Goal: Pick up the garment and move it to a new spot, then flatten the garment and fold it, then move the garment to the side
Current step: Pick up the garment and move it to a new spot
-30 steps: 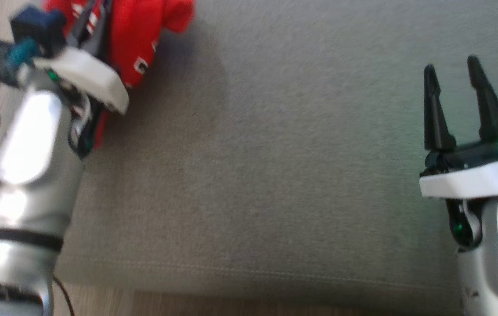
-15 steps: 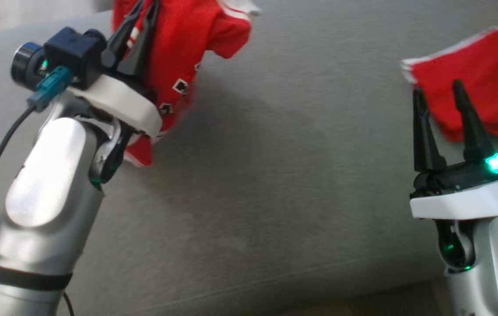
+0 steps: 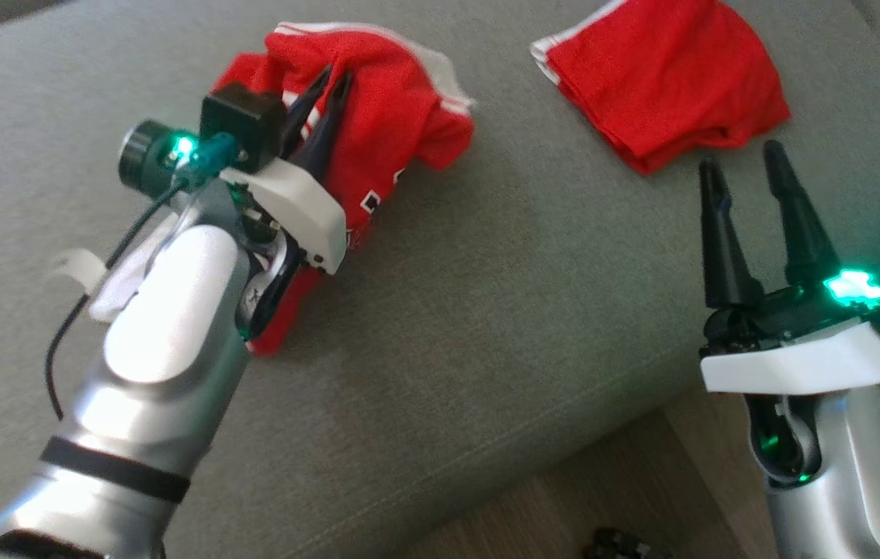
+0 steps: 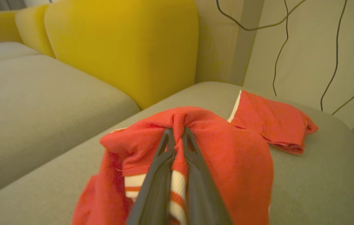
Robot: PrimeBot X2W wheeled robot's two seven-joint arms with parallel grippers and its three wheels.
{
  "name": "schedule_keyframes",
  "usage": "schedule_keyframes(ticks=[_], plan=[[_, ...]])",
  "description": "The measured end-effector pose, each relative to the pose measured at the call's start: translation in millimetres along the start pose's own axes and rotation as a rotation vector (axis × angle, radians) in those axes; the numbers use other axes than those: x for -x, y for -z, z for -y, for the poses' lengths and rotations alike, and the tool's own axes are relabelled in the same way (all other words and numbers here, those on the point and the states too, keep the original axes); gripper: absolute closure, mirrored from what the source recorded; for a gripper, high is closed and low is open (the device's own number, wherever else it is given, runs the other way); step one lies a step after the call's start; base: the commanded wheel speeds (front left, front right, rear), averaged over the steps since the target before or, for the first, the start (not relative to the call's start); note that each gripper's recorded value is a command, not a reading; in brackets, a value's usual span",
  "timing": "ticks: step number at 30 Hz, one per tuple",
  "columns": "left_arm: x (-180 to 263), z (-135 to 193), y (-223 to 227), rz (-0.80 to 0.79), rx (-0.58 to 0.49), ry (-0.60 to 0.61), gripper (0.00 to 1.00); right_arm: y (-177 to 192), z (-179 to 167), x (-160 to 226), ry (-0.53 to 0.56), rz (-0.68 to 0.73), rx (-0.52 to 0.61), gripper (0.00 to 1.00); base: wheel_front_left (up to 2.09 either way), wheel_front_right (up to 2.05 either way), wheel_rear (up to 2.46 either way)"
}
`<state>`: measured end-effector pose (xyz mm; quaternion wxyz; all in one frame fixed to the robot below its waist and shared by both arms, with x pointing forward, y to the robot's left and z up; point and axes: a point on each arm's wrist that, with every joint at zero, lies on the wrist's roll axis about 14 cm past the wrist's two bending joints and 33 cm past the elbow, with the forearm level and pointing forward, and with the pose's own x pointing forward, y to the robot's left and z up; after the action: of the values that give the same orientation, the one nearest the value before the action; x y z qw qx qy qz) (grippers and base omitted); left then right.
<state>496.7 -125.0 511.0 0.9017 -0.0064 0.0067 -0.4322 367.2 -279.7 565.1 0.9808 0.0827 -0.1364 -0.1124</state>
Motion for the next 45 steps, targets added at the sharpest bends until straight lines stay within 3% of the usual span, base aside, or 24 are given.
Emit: schedule_keyframes(ticks=[2, 3, 4, 5, 6, 11, 17, 23, 30, 38, 45], plan=[[-6, 4, 25, -0.046, 0.031, 0.001, 1.00, 6, 2, 1, 0.008, -0.019, 0.005, 0.00, 0.00, 0.00, 0.00], [-7, 6, 37, -0.070, 0.047, -0.001, 0.89, 8, 3, 2, 0.012, -0.028, 0.007, 0.00, 0.00, 0.00, 0.00], [-7, 9, 47, -0.090, 0.067, 0.001, 0.71, 10, 5, 3, 0.018, -0.035, 0.011, 0.00, 0.00, 0.00, 0.00], [-7, 13, 53, -0.100, 0.077, 0.003, 0.41, 12, 6, 3, 0.019, -0.040, 0.012, 0.00, 0.00, 0.00, 0.00], [-6, 18, 57, -0.104, 0.084, 0.007, 0.00, 13, 5, 2, 0.017, -0.044, 0.010, 0.00, 0.00, 0.00, 0.00], [2, 20, 46, -0.062, 0.088, -0.008, 0.00, 21, -13, -2, -0.034, -0.056, -0.006, 0.00, 0.00, 0.00, 0.00], [30, -10, 14, 0.025, 0.101, -0.150, 0.00, 38, -40, 1, -0.107, -0.100, -0.053, 0.00, 0.00, 0.00, 0.00], [98, -29, 9, 0.067, 0.136, -0.329, 0.00, 60, -75, 10, -0.202, -0.165, -0.092, 0.00, 0.00, 0.00, 0.00], [183, -40, -11, 0.151, 0.103, -0.526, 0.00, 60, -119, 11, -0.324, -0.165, -0.133, 0.00, 0.00, 0.00, 0.00], [257, -32, -18, 0.193, 0.081, -0.696, 0.00, 59, -136, 34, -0.386, -0.183, -0.130, 0.00, 0.00, 0.00, 0.00], [311, -20, -28, 0.220, -0.010, -0.831, 0.00, 45, -144, 51, -0.436, -0.149, -0.080, 0.00, 0.00, 0.00, 0.00]])
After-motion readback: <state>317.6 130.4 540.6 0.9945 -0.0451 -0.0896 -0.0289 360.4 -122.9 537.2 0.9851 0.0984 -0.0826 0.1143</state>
